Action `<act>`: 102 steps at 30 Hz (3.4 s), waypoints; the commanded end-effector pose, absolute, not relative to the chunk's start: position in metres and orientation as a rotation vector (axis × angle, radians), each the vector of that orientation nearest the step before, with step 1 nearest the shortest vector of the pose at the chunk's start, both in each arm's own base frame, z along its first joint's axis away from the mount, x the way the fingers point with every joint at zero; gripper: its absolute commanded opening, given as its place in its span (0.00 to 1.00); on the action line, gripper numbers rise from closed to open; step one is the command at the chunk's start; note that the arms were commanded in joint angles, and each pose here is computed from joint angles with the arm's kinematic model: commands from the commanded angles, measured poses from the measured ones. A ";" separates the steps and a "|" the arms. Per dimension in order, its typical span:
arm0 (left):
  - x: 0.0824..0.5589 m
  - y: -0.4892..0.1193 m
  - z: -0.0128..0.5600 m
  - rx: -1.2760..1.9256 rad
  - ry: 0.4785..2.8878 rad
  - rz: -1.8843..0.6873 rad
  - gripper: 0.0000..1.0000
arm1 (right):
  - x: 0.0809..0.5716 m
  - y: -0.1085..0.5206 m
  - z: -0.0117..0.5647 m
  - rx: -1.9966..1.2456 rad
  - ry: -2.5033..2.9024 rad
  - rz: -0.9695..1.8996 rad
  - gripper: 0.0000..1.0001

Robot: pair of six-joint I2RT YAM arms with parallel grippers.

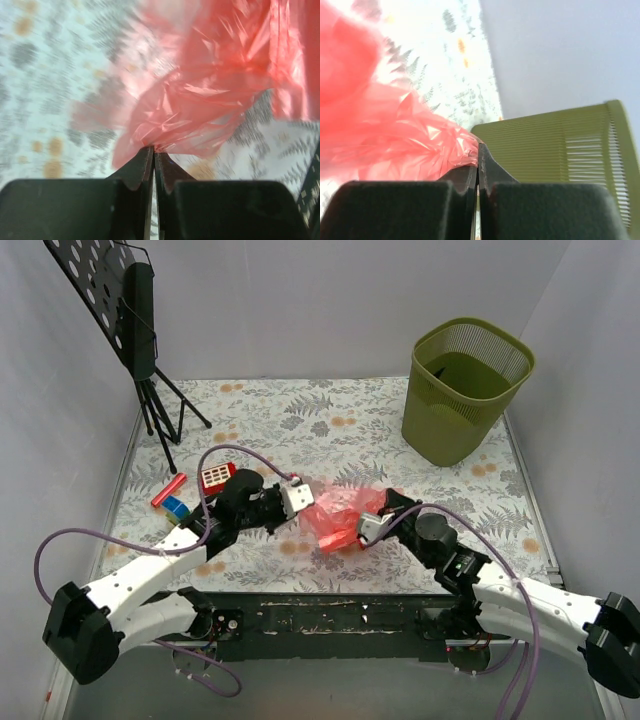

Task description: Put the trash bags into the trash bin

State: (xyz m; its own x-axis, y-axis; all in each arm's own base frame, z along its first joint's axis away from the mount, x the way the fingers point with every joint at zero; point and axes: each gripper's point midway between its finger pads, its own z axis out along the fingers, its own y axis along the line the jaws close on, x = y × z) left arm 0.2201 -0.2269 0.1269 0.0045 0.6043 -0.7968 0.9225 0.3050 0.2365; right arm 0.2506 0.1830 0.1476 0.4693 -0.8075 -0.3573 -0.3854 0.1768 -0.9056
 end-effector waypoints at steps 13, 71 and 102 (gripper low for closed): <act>0.425 -0.169 0.372 0.541 1.436 -0.071 0.00 | 0.439 0.191 0.381 -0.573 1.498 -0.142 0.01; 0.256 -0.237 0.203 0.925 1.951 -0.487 0.00 | 0.254 0.235 0.249 -1.080 1.496 0.138 0.01; 0.248 -0.252 0.181 0.729 2.389 -1.104 0.00 | 0.295 0.209 0.132 -1.203 2.452 0.451 0.01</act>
